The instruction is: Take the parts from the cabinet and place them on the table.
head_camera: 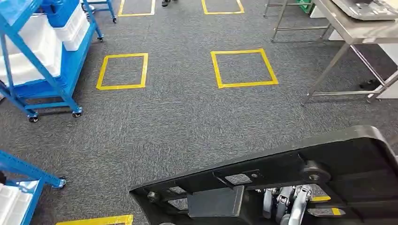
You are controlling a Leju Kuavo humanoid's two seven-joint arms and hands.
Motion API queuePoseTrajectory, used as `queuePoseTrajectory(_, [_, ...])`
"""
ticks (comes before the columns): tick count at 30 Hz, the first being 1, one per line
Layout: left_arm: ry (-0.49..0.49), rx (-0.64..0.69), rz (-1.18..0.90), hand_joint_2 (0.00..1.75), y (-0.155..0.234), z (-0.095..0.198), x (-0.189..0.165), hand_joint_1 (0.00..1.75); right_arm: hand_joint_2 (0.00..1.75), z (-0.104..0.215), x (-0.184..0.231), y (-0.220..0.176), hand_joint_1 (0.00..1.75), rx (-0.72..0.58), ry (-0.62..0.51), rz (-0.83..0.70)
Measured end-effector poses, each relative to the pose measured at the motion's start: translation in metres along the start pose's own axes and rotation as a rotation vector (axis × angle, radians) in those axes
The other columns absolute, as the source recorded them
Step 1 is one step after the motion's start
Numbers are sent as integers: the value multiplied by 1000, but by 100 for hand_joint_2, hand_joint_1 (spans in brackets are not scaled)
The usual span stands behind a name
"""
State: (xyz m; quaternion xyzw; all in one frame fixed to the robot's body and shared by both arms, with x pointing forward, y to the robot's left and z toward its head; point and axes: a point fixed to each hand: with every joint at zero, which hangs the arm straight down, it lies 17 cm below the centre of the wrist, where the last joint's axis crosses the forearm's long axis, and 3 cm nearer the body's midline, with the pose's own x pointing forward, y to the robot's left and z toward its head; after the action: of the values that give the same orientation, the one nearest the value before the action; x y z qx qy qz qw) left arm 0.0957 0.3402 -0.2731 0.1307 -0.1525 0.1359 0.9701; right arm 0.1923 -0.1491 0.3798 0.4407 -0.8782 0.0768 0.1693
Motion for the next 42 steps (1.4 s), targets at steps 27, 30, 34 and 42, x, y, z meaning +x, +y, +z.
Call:
queuePoseTrajectory(27, [7, 2, -15, 175, 0, 0, -2, 0, 175, 0, -5, 2, 175, -23, 8, -8])
queuePoseTrajectory(30, [7, 0, -18, 175, -1, 0, -2, 0, 175, -2, -5, 1, 175, -18, 1, -9])
queuePoseTrajectory(34, [0, -3, -18, 175, -4, 0, 1, 0, 175, -3, -5, 0, 175, -13, -2, -10])
queuePoseTrajectory(42, [10, -1, -21, 175, -2, 1, -6, 0, 175, -2, -9, -2, 175, -20, 3, -12])
